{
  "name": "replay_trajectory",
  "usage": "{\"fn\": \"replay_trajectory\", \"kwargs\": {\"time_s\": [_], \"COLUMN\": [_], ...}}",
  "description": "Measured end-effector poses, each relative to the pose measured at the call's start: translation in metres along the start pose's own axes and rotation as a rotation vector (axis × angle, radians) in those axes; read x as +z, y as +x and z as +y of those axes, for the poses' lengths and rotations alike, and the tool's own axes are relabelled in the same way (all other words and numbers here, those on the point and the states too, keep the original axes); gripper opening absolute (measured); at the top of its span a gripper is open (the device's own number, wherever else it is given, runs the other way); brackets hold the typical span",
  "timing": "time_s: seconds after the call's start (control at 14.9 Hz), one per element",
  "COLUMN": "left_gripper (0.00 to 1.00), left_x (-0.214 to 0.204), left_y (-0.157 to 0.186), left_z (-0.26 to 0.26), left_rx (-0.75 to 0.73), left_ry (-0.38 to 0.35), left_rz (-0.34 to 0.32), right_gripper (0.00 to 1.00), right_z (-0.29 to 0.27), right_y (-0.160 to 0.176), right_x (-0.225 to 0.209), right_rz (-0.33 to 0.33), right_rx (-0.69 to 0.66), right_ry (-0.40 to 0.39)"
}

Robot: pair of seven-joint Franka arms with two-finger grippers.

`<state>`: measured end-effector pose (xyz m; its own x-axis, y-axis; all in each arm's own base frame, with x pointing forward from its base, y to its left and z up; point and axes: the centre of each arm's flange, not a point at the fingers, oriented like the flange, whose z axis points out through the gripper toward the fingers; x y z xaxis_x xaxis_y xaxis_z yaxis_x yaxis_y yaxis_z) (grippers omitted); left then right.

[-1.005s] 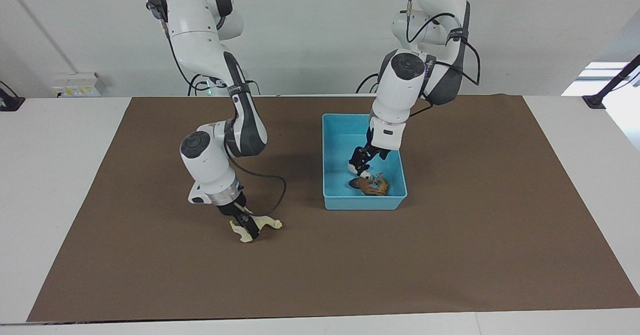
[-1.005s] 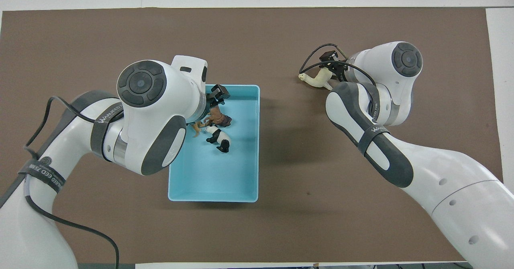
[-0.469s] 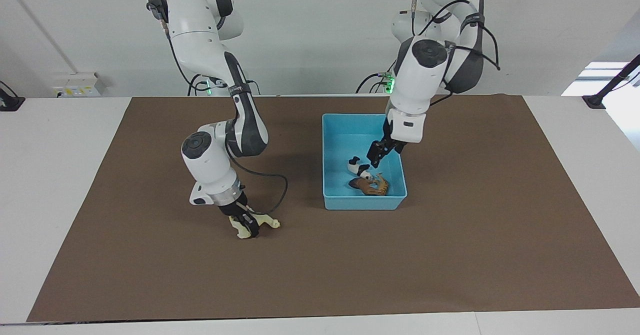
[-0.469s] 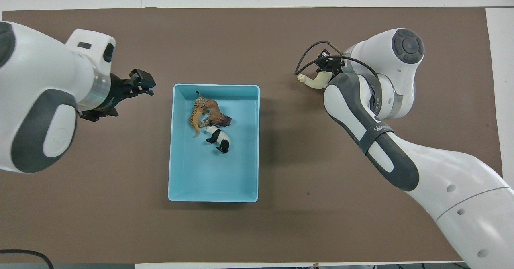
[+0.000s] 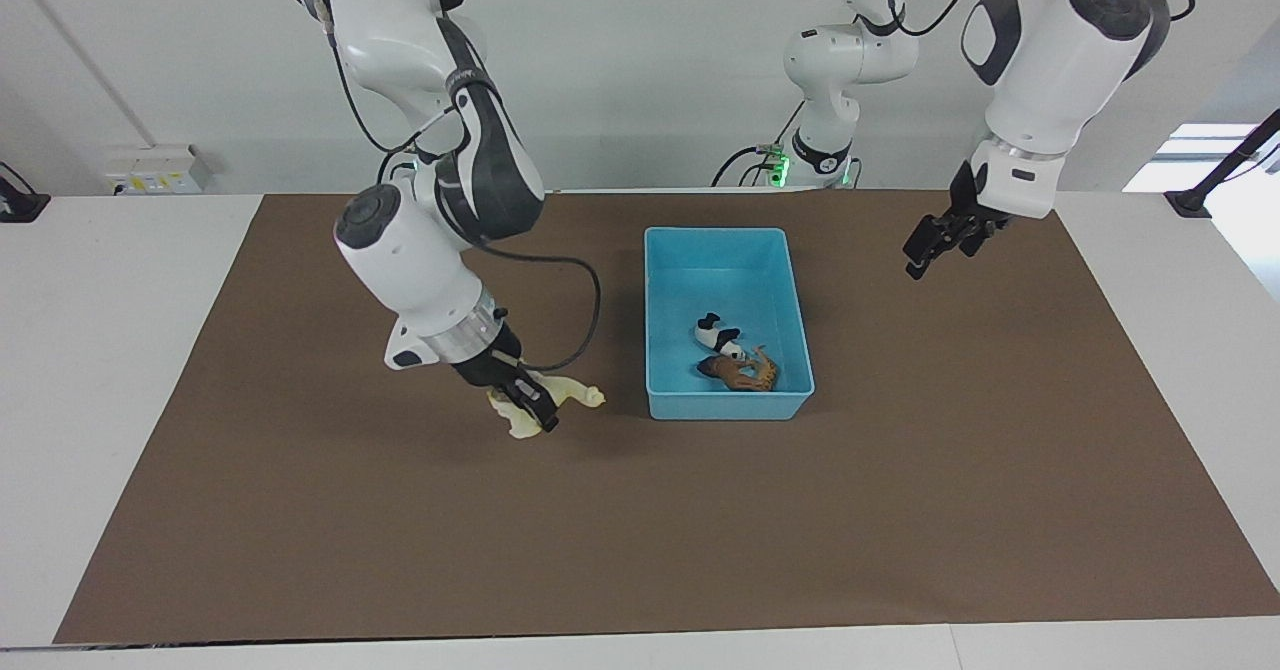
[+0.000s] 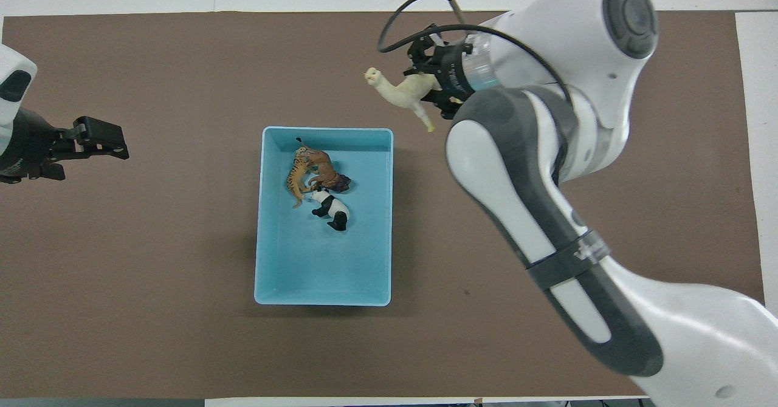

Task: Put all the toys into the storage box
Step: 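Carry the llama over the box with the right gripper and release it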

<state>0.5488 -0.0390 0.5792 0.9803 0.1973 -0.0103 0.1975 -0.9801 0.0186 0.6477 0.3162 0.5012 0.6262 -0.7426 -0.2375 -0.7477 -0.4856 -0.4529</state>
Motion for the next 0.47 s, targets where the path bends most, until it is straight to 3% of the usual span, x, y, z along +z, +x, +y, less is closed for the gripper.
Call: {"fn": "replay_trajectory", "kwargs": {"time_s": [0.13,0.27,0.47], "left_gripper": [1.00,1.00,1.00], "left_x": [0.004,0.004,-0.009], "left_y": [0.001,0.002,0.007], "left_z": [-0.008,-0.015,-0.018], "left_rx": [0.059,0.081,0.093], "left_ry": [0.006,0.007,0.005], "left_rz": [-0.026,-0.044,-0.050], "right_gripper": [0.45,0.45,0.70], "right_z": [-0.013,-0.010,0.000], "right_y": [-0.074,-0.127,-0.150], "right_x": [0.025,0.056,0.088], "right_rz": [-0.045,-0.098,-0.109], "right_rx": [0.021,0.014,0.015], "right_ry": [0.066,0.064,0.034]}}
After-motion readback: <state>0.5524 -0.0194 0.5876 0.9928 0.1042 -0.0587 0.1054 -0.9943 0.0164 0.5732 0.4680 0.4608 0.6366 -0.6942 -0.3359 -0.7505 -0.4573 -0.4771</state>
